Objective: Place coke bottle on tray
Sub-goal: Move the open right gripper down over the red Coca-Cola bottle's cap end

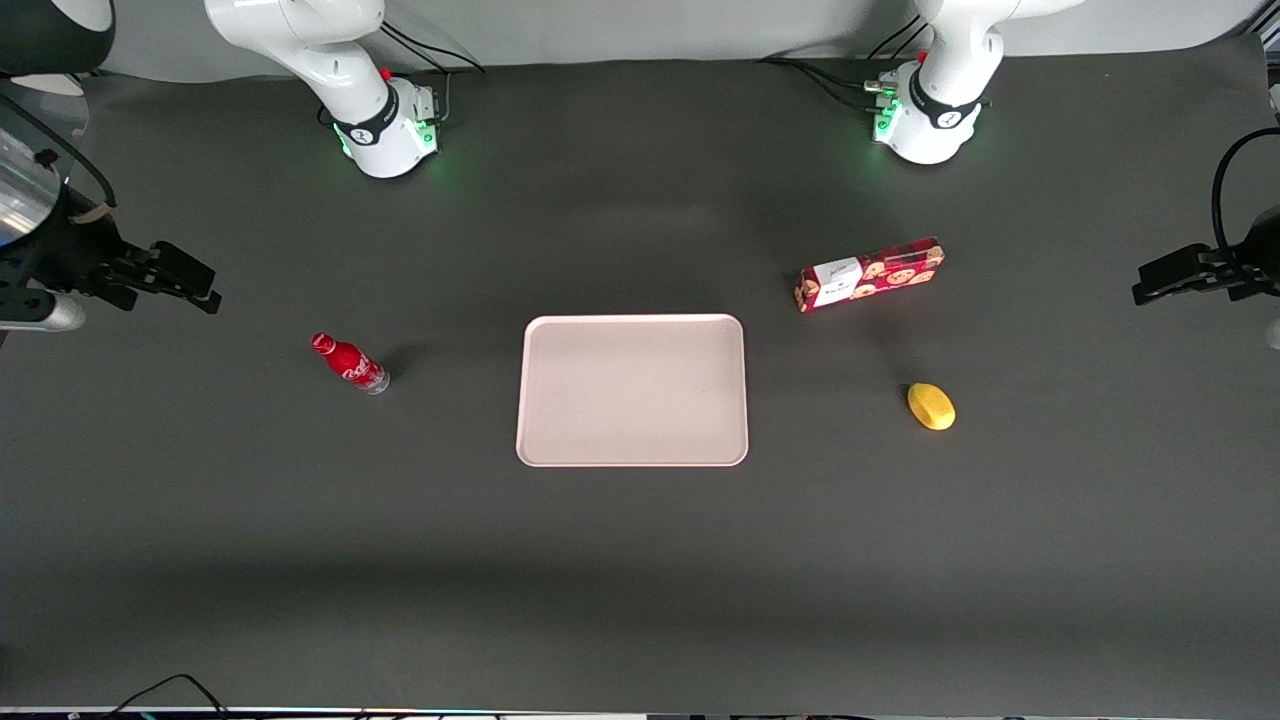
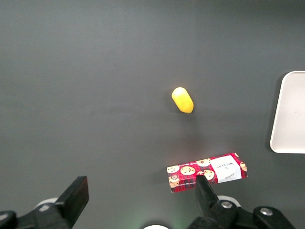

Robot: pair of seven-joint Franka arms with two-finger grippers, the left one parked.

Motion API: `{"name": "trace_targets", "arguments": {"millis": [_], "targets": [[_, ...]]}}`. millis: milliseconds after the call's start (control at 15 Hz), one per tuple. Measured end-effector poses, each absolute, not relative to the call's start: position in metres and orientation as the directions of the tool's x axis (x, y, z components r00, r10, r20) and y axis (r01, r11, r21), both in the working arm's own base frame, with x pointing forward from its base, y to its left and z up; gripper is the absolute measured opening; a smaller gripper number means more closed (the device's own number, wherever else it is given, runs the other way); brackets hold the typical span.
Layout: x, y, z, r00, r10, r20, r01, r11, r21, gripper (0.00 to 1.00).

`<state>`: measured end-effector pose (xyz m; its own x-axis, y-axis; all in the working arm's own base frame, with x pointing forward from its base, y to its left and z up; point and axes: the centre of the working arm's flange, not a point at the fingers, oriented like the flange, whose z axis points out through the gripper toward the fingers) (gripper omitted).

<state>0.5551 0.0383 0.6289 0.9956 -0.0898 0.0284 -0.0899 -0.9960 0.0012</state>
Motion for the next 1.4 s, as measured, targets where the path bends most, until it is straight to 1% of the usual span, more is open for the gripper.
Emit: {"name": "trace_targets", "arguments": {"millis": [200, 400, 600, 733, 800, 933, 1067, 1267, 1400], "targets": [[0.559, 0.035, 0.629, 0.995, -0.096, 0.021, -0.096, -0.995, 0.003, 1.0], [0.557, 0.035, 0.625, 0.995, -0.097, -0.014, -0.097, -0.995, 0.008, 1.0], [0.55, 0.034, 0.608, 0.99, -0.098, -0.104, -0.096, -0.995, 0.023, 1.0], [0.547, 0.034, 0.572, 0.982, -0.097, -0.164, -0.093, -0.995, 0.033, 1.0], [0.546, 0.034, 0.548, 0.979, -0.097, -0.178, -0.093, -0.995, 0.035, 1.0], [0.54, 0.034, 0.496, 0.979, -0.096, -0.18, -0.092, -0.995, 0.034, 1.0], [0.532, 0.033, 0.452, 0.983, -0.096, -0.157, -0.092, -0.995, 0.03, 1.0], [0.523, 0.032, 0.407, 0.989, -0.097, -0.108, -0.095, -0.995, 0.022, 1.0], [0.517, 0.031, 0.385, 0.991, -0.097, -0.091, -0.096, -0.995, 0.019, 1.0]]}}
